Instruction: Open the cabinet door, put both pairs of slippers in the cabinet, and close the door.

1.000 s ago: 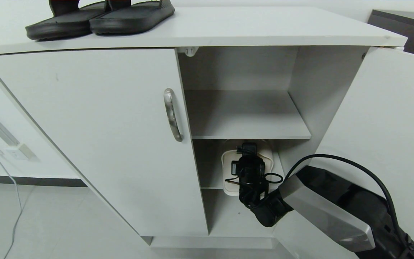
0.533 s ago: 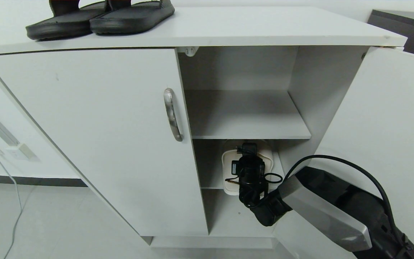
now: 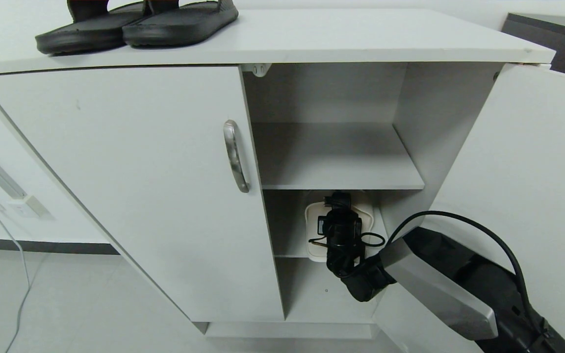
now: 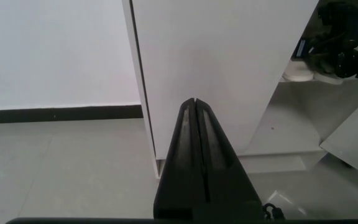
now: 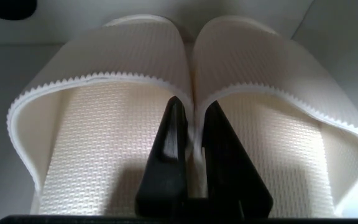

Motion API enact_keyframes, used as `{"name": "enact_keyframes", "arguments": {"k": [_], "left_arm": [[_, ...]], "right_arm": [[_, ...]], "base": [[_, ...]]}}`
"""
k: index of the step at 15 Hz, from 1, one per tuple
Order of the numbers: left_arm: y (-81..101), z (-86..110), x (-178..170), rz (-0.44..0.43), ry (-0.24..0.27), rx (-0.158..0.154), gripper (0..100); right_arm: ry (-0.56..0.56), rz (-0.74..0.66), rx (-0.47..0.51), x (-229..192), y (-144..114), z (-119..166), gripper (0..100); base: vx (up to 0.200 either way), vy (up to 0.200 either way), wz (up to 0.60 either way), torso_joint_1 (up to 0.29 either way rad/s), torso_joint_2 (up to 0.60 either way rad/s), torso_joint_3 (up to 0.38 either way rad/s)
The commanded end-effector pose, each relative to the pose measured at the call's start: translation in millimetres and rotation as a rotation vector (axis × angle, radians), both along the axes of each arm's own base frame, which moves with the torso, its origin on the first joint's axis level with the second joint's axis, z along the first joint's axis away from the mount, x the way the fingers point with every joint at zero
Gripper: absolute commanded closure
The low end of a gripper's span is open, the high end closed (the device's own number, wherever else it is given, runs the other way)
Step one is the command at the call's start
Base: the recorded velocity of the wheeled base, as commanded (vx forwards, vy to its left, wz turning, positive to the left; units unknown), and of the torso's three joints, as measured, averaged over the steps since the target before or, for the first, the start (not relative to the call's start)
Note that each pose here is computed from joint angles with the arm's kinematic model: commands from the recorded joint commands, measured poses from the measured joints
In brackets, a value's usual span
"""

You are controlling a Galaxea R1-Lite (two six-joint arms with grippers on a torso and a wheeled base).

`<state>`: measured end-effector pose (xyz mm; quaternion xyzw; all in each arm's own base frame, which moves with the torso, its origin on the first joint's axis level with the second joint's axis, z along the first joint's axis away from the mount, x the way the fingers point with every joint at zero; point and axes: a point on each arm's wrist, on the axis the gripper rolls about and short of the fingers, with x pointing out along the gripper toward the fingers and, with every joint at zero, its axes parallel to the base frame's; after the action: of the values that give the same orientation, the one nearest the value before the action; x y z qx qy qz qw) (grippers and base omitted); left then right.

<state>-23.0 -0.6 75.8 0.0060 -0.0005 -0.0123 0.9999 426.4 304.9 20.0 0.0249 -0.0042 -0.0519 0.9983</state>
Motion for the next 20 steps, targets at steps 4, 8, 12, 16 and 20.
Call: {"name": "enact_keyframes", "arguments": {"k": [4, 8, 12, 16, 20], "left_arm": [[0.0, 0.0, 0, 0.0, 0.001, -0.001, 100], [0.0, 0.0, 0, 0.0, 0.001, -0.001, 100], [0.0, 0.0, 0, 0.0, 0.001, 0.002, 100], [0.0, 0.0, 0, 0.0, 0.001, 0.002, 100], [0.0, 0.0, 0, 0.0, 0.001, 0.0, 100]], "right_arm": [[0.008, 0.003, -0.006, -1, -1, -2, 0], [0.028, 0.012, -0.019, -14, -5, 1, 0], [0.046, 0.046, -0.03, -48, -11, 17, 0], [0.075, 0.113, -0.055, -102, -17, 26, 0], [0.082, 0.153, -0.062, -132, -24, 27, 0]], "base": [[0.0, 0.0, 0.0, 0.0, 0.0, 0.0], [0.0, 0.0, 0.0, 0.0, 0.0, 0.0], [0.0, 0.0, 0.0, 0.0, 0.0, 0.0], [0.0, 0.0, 0.0, 0.0, 0.0, 0.0], [0.0, 0.0, 0.0, 0.0, 0.0, 0.0]]}}
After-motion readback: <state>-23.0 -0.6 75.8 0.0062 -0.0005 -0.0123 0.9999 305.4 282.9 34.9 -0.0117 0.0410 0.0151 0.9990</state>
